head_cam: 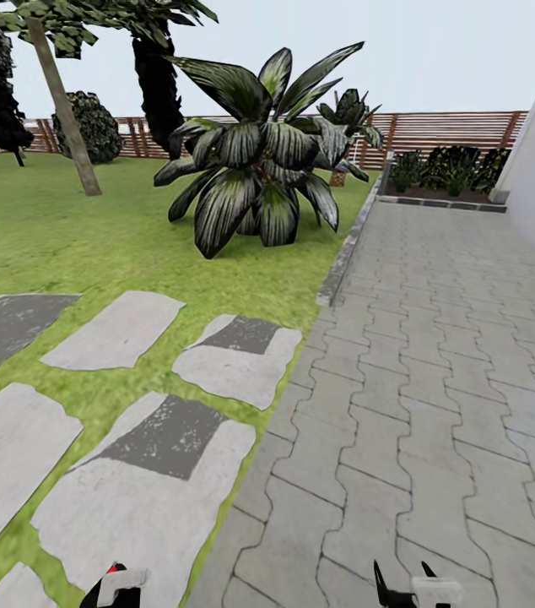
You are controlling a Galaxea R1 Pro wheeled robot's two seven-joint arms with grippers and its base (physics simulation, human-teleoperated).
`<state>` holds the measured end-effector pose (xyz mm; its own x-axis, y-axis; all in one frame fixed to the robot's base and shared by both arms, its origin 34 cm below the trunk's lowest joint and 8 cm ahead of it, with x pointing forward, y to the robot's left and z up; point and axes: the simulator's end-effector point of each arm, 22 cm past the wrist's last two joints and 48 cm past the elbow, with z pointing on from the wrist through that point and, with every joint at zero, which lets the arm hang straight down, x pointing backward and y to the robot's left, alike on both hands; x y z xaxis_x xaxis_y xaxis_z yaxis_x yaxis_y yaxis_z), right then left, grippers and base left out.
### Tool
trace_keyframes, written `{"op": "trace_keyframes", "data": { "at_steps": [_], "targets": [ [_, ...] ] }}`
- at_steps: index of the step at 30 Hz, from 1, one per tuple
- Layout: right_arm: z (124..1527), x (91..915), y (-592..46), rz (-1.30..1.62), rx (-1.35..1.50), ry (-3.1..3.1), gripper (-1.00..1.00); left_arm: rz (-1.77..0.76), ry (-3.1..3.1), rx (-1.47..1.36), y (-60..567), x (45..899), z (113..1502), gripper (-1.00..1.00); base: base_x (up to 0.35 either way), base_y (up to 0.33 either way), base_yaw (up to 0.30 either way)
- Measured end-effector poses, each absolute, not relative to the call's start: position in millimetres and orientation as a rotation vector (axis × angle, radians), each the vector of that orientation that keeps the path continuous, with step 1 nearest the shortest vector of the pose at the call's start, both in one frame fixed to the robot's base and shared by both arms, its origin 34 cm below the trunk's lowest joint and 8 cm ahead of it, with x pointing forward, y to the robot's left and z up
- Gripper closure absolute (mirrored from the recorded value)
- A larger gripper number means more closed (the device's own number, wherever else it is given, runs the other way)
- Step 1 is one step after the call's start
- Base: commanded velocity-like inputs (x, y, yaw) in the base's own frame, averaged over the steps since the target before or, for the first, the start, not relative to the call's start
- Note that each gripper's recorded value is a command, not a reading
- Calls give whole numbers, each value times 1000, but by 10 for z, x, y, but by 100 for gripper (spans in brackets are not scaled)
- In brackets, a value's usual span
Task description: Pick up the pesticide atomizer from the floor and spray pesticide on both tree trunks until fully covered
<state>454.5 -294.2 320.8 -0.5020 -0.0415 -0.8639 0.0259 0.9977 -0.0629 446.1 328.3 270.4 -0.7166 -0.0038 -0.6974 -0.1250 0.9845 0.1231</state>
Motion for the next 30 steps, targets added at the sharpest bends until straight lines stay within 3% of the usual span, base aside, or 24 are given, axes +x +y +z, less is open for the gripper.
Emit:
{"op": "trace_keyframes", "data": {
  "at_steps": [30],
  "targets": [
    [3335, 4636, -2892, -73, -10, 2059, -100, 202, 2328, -93, 3284, 4561, 2827, 100, 292, 178, 176]
  ]
}}
